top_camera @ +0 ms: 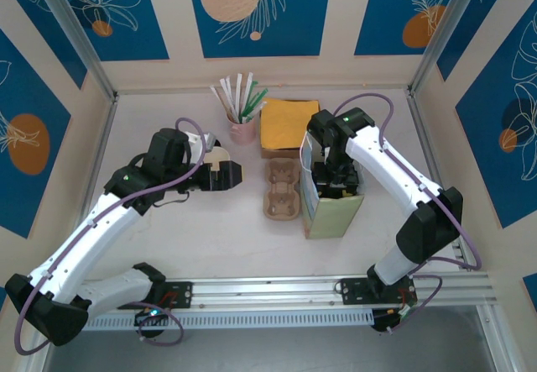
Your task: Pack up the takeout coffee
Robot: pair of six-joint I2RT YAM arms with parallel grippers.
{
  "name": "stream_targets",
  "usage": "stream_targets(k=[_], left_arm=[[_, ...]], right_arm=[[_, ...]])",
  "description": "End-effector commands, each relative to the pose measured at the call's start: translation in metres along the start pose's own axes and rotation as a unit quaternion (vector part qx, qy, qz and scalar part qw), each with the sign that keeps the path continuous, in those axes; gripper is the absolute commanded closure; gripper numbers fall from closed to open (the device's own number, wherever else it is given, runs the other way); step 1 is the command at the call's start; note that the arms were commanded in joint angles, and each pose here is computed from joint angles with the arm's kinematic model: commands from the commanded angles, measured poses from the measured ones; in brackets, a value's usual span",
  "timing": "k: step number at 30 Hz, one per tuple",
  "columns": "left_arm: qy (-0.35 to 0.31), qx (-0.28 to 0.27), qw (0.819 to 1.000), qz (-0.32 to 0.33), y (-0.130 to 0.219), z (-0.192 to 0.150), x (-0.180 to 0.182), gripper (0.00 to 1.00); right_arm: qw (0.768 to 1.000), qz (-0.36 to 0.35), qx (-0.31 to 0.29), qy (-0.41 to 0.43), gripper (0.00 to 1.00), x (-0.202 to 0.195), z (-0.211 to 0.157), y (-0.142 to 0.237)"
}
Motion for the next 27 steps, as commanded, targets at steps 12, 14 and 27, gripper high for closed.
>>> stream_targets(k=[12, 14, 27], left_arm=[[0.011, -0.001, 1.0, -0.024, -0.0027, 0.0016, -0.0076, 0.0], [0.011, -0.003, 1.0, -0.024, -0.002, 0.0022, -0.0079, 0.0], [0.011, -0.001, 1.0, -0.025, -0.0042, 0.0017, -0.0072, 0.0]], right_arm=[[1.0, 0.011, -0.002, -0.006, 0.43, -0.0037, -0.0059, 0.004], [1.0, 0.01, -0.001, -0.006, 0.43, -0.004, -0.0062, 0.0037], [1.0, 0.015, 0.001, -0.006, 0.43, -0.0036, -0.0087, 0.0067]])
Point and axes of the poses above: each hand's point on the last joint's axis, 136 mm out from that joint toward the fingers, its own y axis back along the fingers, its own x axis along the line the jaws close on, z = x × y, the point moved 4 cm from there along y, back along the fingers, and after that the axes turned 5 degrees about -y, right-handed, at the moved point
